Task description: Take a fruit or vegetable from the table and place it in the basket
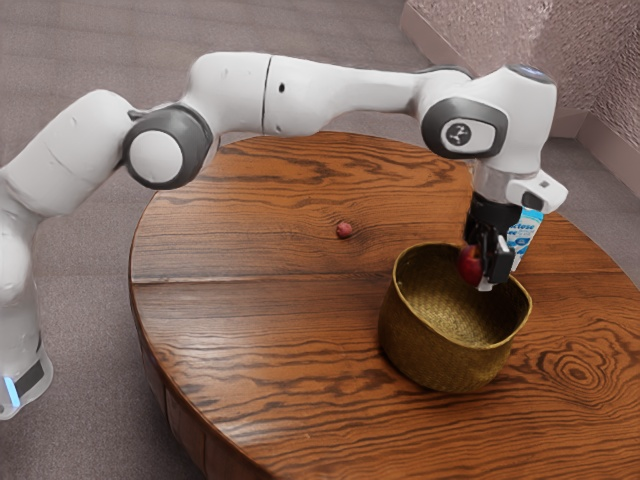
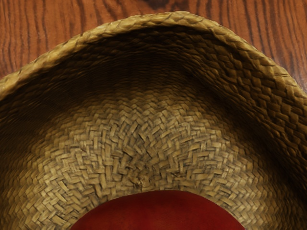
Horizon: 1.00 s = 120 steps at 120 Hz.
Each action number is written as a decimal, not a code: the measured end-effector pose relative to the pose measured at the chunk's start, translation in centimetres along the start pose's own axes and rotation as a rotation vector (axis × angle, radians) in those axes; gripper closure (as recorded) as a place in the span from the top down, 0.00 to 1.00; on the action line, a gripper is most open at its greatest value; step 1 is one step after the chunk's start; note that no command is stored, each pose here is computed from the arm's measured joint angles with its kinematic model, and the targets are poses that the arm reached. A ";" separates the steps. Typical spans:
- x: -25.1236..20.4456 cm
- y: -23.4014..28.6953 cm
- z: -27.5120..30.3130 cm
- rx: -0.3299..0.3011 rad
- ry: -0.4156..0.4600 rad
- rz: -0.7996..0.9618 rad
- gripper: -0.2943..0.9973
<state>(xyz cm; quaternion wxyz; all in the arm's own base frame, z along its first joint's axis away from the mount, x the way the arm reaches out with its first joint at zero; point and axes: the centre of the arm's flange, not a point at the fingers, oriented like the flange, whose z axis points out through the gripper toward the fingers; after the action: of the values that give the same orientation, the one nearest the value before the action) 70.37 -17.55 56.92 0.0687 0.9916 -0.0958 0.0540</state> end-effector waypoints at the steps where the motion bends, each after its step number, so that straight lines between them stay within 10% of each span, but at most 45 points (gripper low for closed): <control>1: 0.1 0.0 0.2 -0.001 0.005 -0.001 0.49; 63: 0.6 -4.5 4.2 0.057 -0.044 -0.083 0.58; 92: 4.6 -5.7 -1.2 0.037 0.375 -0.090 0.71; 104: 5.1 -4.2 -5.2 0.155 0.585 -0.056 0.73; 120: -2.0 -0.2 -18.0 0.248 0.536 -0.052 0.75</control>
<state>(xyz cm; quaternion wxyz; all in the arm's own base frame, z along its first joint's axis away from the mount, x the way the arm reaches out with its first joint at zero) 66.78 -14.39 74.41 -0.0287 0.9450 -0.0414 0.3233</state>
